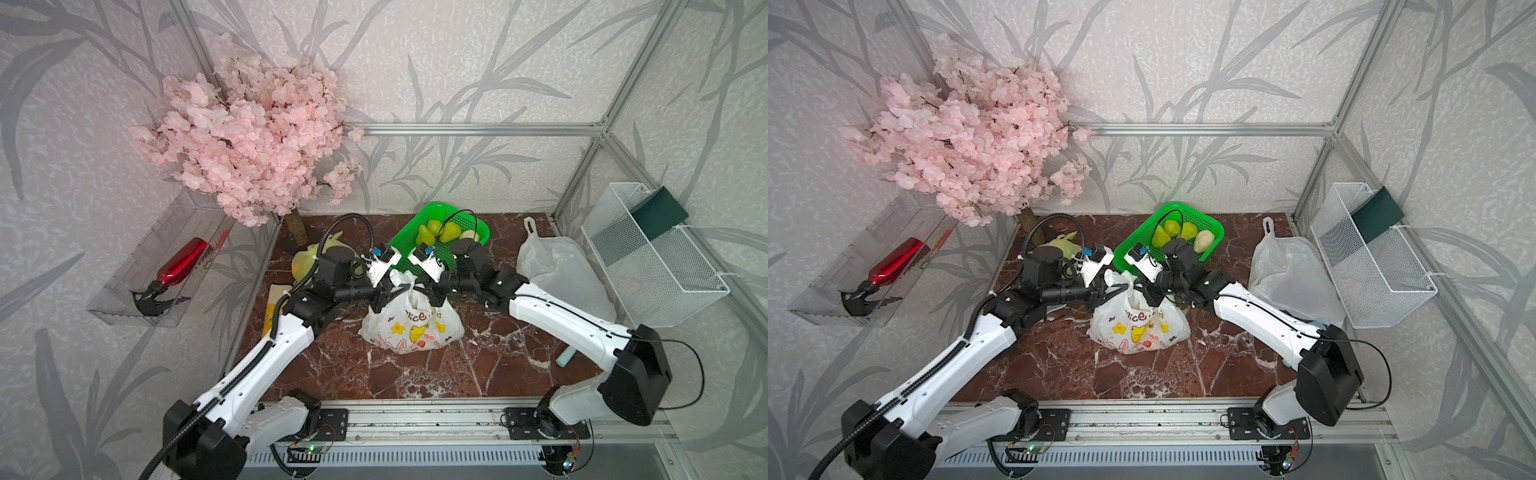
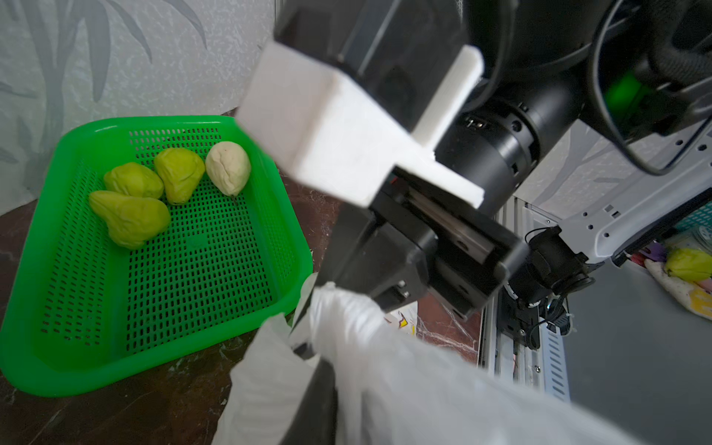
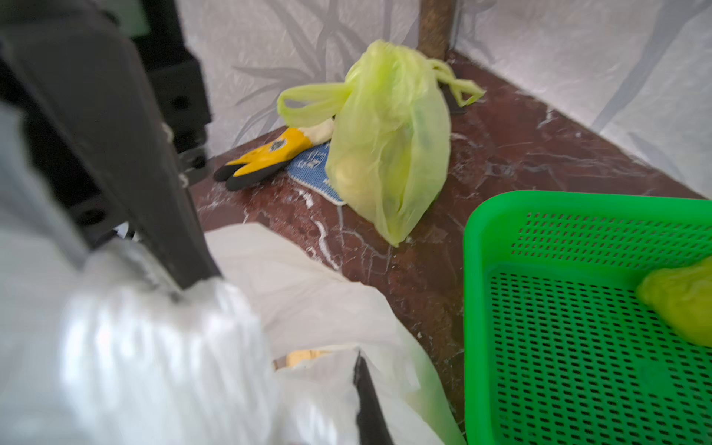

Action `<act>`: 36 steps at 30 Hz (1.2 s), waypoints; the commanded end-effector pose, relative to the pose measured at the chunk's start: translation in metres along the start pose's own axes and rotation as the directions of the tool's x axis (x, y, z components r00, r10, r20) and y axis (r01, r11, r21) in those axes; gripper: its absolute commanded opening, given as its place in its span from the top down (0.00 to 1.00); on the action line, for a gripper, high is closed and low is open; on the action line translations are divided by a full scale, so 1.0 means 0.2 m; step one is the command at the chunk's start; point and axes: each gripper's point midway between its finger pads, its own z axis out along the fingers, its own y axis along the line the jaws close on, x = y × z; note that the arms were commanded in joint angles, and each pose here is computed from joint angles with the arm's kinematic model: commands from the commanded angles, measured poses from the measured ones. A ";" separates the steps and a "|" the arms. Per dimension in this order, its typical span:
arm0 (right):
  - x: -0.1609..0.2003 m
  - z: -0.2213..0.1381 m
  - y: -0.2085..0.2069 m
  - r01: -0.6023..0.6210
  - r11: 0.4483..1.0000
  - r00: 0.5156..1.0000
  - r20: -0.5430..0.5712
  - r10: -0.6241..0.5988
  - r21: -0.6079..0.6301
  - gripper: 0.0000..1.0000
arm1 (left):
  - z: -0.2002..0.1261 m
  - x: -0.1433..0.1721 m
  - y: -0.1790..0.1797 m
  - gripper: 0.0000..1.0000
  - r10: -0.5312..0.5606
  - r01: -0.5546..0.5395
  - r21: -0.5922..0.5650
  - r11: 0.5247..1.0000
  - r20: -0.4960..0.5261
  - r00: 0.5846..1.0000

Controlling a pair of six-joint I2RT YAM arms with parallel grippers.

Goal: Place the pears into plastic bags & tie knots
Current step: Tie the plastic bag at the center of the board.

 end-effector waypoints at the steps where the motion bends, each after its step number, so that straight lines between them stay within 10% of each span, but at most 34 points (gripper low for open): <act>1: -0.21 -0.08 -0.01 -0.004 0.999 0.974 0.228 -0.004 0.037 1.00 | -0.05 0.08 0.05 0.67 -0.074 0.075 -0.075 0.994 0.009 0.997; 9: -0.31 -0.08 0.14 -0.019 1.000 0.884 0.467 0.024 -0.014 1.00 | -0.04 0.08 -0.12 0.66 -0.143 0.130 0.084 0.988 0.181 0.973; 19: -0.43 -0.23 0.31 0.029 0.977 0.711 0.691 0.128 -0.211 1.00 | 0.12 0.12 -0.33 0.70 -0.112 0.088 0.241 0.967 0.087 0.990; 27: -0.30 -0.14 0.13 -0.064 0.966 0.685 0.693 0.224 -0.249 1.00 | -0.16 0.16 -0.25 0.61 -0.025 0.027 -0.019 0.999 0.087 0.996; 36: -0.28 -0.13 0.12 -0.098 0.949 0.686 0.670 0.283 -0.300 1.00 | -0.26 0.05 -0.03 0.73 -0.065 0.086 -0.185 0.979 0.116 0.991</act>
